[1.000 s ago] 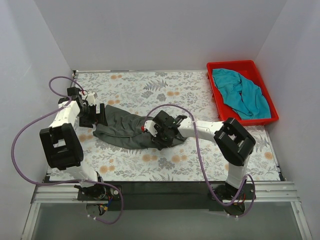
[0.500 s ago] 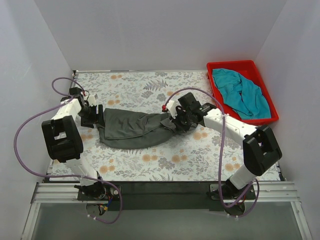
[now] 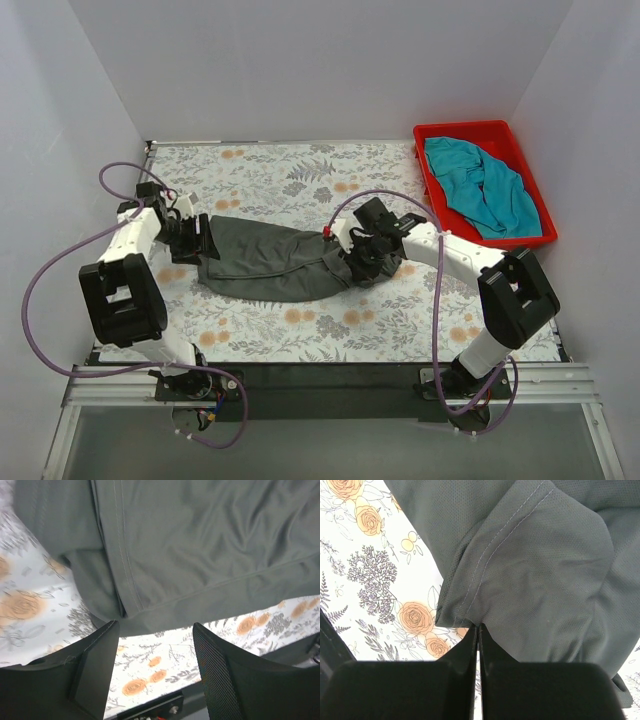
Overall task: Fold and stack the t-shirts
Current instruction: Flatten the tshirt out
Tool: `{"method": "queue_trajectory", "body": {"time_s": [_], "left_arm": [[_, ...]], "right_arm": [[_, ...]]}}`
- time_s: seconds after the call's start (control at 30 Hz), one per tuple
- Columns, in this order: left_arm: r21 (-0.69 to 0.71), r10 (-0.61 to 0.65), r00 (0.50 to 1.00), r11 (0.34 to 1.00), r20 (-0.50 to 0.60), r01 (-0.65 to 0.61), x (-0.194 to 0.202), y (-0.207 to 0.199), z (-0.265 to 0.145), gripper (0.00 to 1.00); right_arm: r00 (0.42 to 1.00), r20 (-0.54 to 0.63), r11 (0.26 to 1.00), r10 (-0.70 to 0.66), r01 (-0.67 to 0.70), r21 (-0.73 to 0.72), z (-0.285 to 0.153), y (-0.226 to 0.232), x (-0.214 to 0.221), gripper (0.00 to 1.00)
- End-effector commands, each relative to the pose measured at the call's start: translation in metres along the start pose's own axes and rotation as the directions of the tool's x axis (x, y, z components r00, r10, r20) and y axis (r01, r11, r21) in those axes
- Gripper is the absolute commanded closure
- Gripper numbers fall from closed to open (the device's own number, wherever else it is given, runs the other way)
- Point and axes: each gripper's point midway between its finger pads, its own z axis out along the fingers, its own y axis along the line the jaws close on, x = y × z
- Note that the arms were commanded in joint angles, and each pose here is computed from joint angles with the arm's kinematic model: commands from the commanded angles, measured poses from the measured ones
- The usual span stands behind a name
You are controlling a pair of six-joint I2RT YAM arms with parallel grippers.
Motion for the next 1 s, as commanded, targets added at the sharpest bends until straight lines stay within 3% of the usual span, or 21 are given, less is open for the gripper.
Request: {"method": "queue_trajectory", "body": {"time_s": [0.0, 0.7, 0.97], "left_arm": [[0.029, -0.044, 0.998, 0.999, -0.043, 0.045, 0.017, -0.006, 0.008, 0.41], [-0.028, -0.097, 0.986, 0.995, -0.137, 0.094, 0.043, 0.009, 0.044, 0.50], [-0.148, -0.098, 0.988, 0.986, -0.121, 0.079, 0.046, 0.028, 0.039, 0.43]], "right_arm": [[1.000, 0.002, 1.000, 0.002, -0.002, -0.020, -0.003, 0.006, 0.001, 0.99], [0.999, -0.052, 1.000, 0.011, -0.012, -0.017, 0.000, 0.006, 0.017, 0.85], [0.998, -0.054, 0.999, 0.016, -0.018, -0.028, 0.002, 0.008, 0.018, 0.83]]}}
